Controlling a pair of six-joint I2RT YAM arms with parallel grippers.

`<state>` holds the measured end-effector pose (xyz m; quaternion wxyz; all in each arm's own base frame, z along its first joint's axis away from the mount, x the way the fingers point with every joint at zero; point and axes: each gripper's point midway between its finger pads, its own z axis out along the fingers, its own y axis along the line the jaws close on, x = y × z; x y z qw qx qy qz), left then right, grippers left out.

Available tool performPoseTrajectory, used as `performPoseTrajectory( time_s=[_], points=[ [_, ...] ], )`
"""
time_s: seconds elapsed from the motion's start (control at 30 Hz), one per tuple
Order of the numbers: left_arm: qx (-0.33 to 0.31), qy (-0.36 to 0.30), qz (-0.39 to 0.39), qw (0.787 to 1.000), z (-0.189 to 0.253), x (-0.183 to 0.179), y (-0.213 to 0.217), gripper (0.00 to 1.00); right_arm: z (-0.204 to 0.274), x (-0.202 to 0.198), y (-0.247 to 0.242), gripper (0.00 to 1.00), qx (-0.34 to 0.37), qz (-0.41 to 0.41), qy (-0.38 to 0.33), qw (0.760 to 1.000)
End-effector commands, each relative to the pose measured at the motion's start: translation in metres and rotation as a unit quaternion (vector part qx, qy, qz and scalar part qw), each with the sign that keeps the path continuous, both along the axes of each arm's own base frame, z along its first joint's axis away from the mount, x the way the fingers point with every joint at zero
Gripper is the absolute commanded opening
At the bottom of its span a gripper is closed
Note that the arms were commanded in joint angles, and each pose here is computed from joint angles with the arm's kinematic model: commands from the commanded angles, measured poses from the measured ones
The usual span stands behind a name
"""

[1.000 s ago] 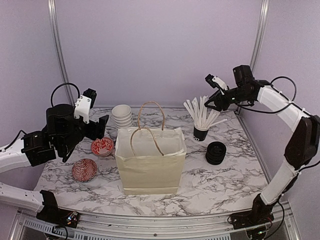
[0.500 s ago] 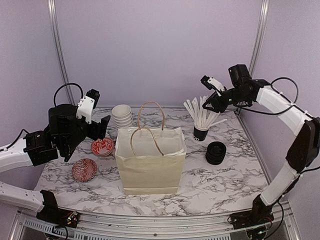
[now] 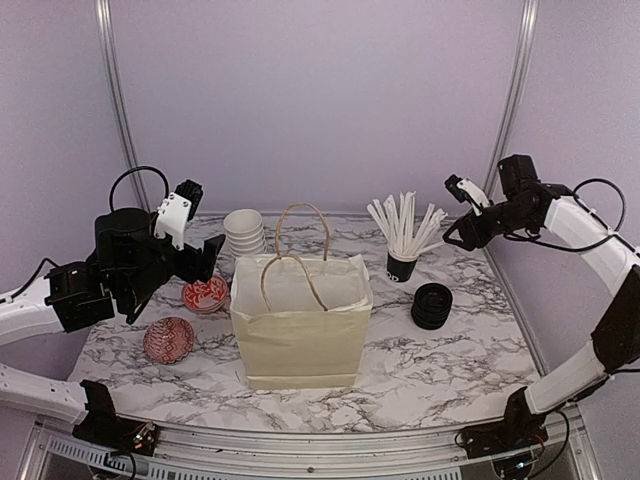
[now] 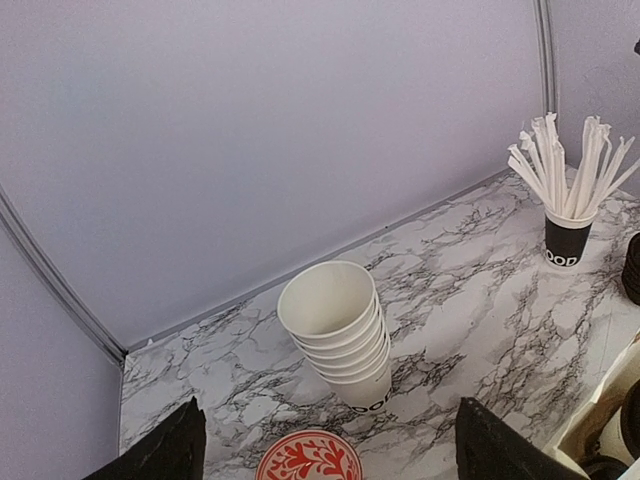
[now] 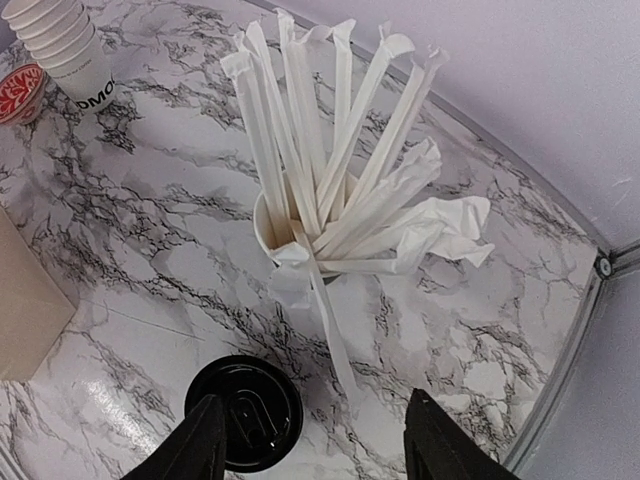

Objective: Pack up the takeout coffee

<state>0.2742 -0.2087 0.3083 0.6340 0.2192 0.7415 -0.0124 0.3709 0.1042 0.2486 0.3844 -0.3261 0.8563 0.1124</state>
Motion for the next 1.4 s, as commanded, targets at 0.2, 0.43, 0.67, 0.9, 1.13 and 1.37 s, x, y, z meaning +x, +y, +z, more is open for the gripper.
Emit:
performPoseTrajectory(
  time_s=[0.2,0.43,0.67,0.9,1.13,1.37],
  points=[
    [-0.004,-0.006,-0.012,1.000,0.010,-0.005,0.003,0.87,-0.022,0.022,-0.010,0.56,-0.001,-0.039,0.039,0.998],
    [0.001,-0.005,-0.013,1.000,0.007,-0.005,0.002,0.87,-0.030,0.030,-0.003,0.33,0.015,-0.026,0.053,0.998],
    [0.005,-0.001,-0.016,1.000,0.004,-0.004,-0.001,0.87,-0.021,0.030,-0.002,0.14,0.018,-0.024,0.039,0.999],
    [0.019,0.004,-0.016,1.000,-0.002,-0.003,-0.002,0.87,-0.005,0.020,-0.002,0.00,0.022,-0.021,0.023,0.999],
    [0.028,0.002,-0.011,1.000,-0.001,-0.002,0.000,0.88,0.031,-0.007,-0.004,0.00,0.009,-0.002,0.001,1.000],
    [0.038,-0.006,0.001,0.999,0.002,-0.002,0.007,0.89,0.073,-0.032,-0.004,0.00,0.019,0.004,-0.043,0.999]
  ],
)
